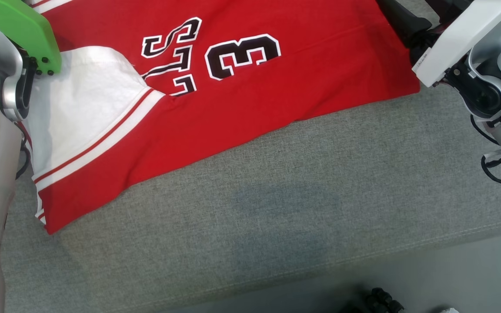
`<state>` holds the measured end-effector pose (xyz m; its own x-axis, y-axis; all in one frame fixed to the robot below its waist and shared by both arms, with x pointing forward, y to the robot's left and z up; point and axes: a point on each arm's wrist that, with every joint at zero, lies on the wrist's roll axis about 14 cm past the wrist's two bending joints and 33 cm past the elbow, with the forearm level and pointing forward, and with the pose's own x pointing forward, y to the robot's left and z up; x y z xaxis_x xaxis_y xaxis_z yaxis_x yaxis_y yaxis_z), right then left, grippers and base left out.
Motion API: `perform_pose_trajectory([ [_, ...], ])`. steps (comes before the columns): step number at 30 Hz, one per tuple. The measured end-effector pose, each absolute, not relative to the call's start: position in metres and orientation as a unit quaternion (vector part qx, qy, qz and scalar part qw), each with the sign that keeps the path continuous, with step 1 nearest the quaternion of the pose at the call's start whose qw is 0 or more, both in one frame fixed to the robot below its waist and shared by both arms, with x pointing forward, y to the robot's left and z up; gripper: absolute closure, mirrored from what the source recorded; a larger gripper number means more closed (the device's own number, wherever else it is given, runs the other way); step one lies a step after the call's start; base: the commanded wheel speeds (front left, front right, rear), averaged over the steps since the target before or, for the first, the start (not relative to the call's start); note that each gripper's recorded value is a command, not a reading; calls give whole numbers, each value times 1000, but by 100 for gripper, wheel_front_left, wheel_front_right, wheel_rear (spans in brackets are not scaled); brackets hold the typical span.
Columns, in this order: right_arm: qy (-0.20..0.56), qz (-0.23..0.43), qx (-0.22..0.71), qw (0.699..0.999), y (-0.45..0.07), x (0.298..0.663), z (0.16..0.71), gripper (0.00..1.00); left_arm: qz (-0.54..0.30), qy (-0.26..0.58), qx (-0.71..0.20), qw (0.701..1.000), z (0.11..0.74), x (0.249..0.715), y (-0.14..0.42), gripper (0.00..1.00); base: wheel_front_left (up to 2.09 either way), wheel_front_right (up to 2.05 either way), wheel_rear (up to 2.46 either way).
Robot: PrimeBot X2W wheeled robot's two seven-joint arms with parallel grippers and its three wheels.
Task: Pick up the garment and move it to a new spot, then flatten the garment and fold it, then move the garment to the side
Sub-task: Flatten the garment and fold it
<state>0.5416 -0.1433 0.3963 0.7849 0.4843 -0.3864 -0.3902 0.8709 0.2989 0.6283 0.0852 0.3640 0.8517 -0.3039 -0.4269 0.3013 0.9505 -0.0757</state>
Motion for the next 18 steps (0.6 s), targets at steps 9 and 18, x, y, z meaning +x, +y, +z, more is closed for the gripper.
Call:
perform_pose_trajectory([
  [9,224,227,96,943,-149,544,400,0,-184,203,-7,962,377,622,72,100,0,0,0],
  [18,204,231,82,948,-151,554,417,0,-206,108,-26,972,433,623,68,100,0,0,0],
])
